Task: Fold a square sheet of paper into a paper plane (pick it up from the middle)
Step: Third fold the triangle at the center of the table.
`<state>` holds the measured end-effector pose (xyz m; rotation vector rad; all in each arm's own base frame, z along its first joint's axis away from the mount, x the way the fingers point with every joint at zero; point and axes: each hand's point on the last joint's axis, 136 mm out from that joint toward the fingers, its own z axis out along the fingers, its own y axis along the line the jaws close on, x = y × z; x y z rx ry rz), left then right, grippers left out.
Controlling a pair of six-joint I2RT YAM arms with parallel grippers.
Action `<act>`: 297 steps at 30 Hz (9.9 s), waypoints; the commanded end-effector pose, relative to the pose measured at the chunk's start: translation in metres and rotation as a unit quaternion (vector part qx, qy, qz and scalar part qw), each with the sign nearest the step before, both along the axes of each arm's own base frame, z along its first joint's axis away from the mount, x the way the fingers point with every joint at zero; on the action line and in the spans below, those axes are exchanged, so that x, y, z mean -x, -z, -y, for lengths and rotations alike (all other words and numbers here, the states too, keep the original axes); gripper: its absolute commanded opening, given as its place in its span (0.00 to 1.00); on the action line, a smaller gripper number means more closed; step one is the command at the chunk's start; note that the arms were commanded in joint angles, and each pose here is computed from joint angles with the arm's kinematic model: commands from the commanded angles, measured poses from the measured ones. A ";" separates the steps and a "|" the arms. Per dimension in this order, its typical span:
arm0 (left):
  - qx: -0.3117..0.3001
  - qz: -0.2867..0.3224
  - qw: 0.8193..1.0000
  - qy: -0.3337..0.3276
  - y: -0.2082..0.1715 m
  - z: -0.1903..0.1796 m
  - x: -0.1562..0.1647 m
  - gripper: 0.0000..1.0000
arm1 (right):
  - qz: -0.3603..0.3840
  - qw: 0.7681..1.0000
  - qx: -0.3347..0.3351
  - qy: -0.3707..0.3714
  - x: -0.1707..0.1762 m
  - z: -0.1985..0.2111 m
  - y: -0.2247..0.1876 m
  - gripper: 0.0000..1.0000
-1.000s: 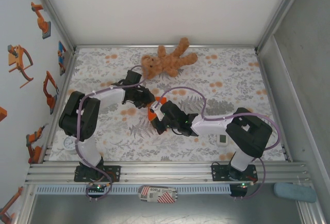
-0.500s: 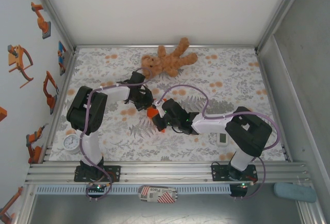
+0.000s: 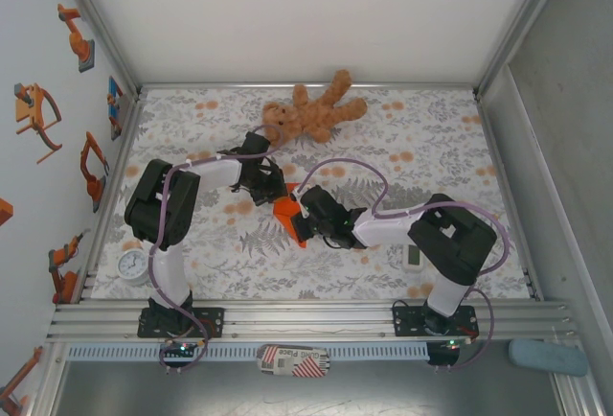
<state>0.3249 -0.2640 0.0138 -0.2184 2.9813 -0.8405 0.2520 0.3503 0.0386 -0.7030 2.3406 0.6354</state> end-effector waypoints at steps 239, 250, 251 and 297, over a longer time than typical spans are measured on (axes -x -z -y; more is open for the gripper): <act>-0.025 -0.017 1.000 -0.005 0.016 -0.011 0.009 0.09 | -0.034 0.998 0.019 0.046 -0.020 0.015 0.018 0.00; -0.022 -0.015 1.000 -0.003 0.013 -0.010 0.009 0.09 | -0.044 0.997 0.028 0.048 -0.019 0.016 0.028 0.00; -0.021 -0.014 1.000 -0.004 0.012 -0.009 0.008 0.09 | -0.046 0.997 0.030 0.048 -0.019 0.017 0.030 0.00; 0.015 -0.016 1.000 -0.009 -0.008 -0.001 0.067 0.13 | -0.053 0.997 0.034 0.049 -0.018 0.019 0.034 0.00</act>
